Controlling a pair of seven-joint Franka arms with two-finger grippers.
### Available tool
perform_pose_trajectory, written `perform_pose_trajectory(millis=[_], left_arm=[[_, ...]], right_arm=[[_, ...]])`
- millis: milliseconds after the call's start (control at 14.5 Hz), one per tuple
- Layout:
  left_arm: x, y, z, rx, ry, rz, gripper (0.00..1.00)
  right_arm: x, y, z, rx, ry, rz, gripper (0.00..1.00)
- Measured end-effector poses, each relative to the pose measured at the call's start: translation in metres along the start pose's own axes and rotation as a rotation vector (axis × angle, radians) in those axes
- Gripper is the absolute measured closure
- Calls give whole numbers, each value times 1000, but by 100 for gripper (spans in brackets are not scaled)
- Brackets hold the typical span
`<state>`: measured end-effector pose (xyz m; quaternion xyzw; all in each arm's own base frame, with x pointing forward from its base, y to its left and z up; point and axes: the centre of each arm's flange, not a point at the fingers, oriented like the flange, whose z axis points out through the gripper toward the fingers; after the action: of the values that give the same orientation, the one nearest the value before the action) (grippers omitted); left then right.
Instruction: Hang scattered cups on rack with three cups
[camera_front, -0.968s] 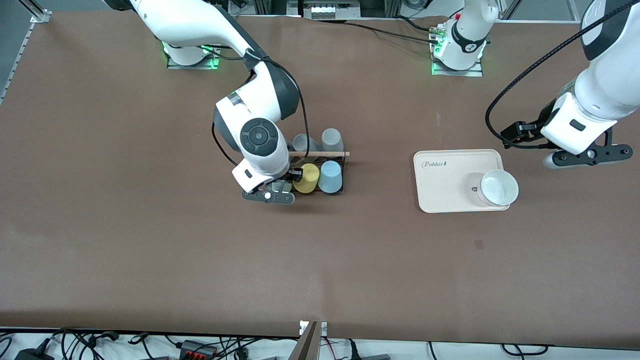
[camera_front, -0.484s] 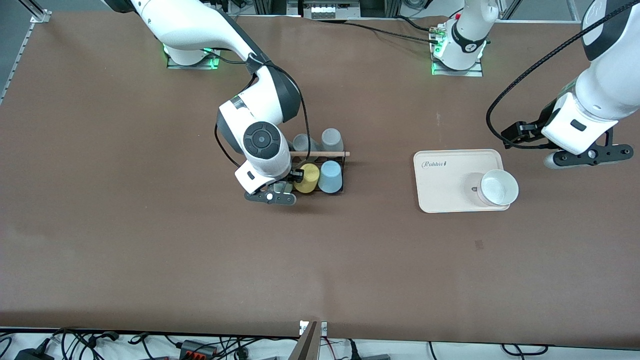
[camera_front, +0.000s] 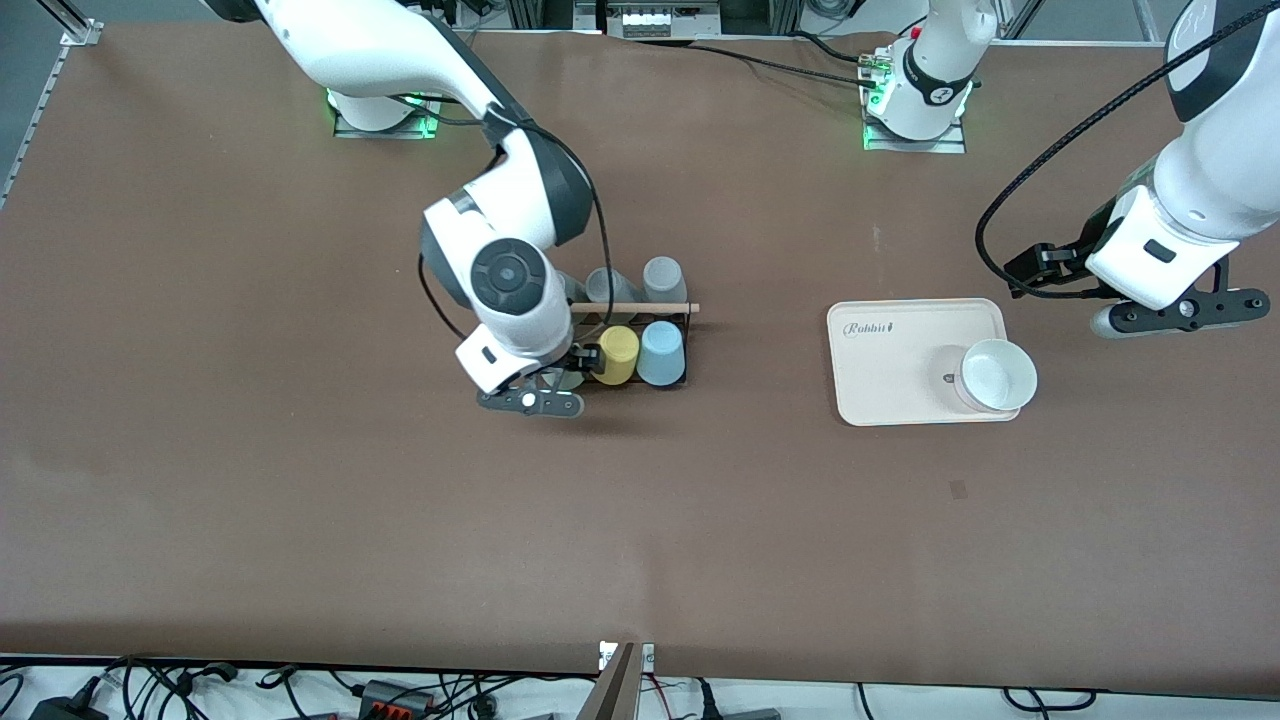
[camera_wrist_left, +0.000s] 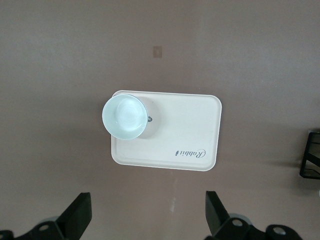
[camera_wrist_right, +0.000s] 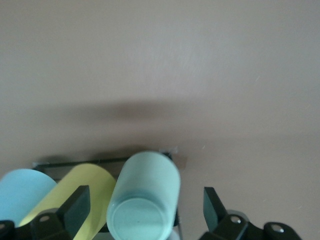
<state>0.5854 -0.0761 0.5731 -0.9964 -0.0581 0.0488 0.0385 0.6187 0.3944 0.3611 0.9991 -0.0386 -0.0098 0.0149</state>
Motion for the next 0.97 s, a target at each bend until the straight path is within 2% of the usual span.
perform_pose_trajectory(millis=[138, 346, 622, 968], left_arm=[[0, 0, 0, 0, 0, 0, 0], [0, 0, 0, 0, 0, 0, 0], [0, 0, 0, 0, 0, 0, 0], [0, 0, 0, 0, 0, 0, 0]], right_arm=[[25, 55, -44, -1, 10, -6, 0], [56, 170, -119, 3, 24, 44, 0], [45, 272, -191, -11, -1, 78, 0], [21, 342, -232, -15, -5, 43, 0]])
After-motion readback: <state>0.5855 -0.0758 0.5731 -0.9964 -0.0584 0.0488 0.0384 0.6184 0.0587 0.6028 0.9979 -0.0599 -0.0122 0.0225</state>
